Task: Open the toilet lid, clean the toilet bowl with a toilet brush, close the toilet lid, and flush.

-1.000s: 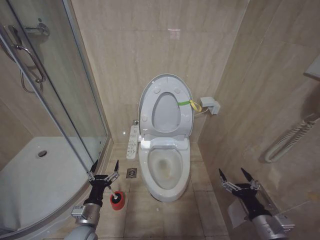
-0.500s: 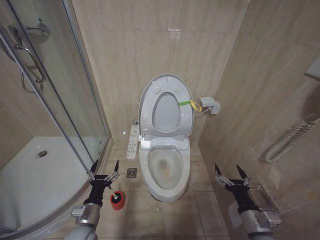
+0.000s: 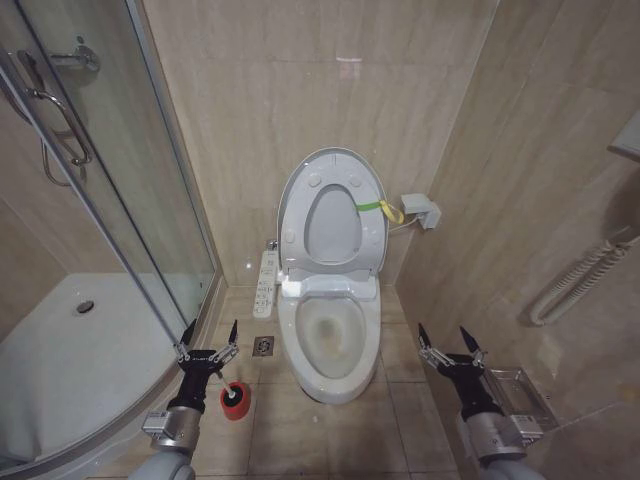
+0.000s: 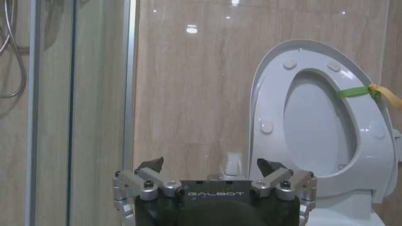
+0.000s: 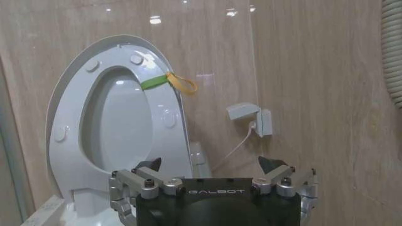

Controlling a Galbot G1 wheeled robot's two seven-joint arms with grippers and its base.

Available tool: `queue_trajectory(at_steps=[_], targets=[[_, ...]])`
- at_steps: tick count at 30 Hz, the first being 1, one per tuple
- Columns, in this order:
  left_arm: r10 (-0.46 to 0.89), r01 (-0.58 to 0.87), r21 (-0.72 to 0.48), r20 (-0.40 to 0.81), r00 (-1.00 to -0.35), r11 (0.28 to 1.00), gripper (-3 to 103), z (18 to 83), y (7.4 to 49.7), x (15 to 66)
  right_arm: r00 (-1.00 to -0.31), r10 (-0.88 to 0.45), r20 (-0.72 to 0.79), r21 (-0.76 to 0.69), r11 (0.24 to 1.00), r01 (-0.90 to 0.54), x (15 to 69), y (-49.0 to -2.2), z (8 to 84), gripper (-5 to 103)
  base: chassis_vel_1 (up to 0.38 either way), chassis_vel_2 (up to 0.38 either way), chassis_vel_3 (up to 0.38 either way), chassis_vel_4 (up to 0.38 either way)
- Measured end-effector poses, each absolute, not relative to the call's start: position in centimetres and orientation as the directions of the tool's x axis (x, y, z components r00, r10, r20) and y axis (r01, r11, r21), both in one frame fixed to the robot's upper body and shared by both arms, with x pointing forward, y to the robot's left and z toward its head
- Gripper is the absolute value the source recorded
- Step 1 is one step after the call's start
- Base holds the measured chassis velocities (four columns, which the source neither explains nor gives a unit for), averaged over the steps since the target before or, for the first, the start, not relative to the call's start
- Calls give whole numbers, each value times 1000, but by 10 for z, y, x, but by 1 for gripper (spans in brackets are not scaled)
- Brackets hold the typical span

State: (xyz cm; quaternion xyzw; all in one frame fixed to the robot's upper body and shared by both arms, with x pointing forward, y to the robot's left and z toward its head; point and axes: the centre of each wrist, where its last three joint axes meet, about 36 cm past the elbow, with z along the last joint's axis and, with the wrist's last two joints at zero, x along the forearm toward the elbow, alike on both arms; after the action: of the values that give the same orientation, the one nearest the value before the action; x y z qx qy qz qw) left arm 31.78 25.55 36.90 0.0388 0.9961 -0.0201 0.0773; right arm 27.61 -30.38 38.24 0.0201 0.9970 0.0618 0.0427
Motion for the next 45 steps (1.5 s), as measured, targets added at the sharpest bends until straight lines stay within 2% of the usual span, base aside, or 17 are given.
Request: queue_trajectory(at_steps=[28, 45], targets=[[74, 80, -34, -156, -985, 996, 100, 369, 255, 318, -995, 18, -102, 136, 991, 4, 285, -304, 378, 100, 0, 0, 0, 0], [74, 80, -34, -156, -985, 996, 100, 369, 255, 318, -987, 84, -136, 118, 991, 68, 293, -322, 383, 100, -32, 26, 29, -32]])
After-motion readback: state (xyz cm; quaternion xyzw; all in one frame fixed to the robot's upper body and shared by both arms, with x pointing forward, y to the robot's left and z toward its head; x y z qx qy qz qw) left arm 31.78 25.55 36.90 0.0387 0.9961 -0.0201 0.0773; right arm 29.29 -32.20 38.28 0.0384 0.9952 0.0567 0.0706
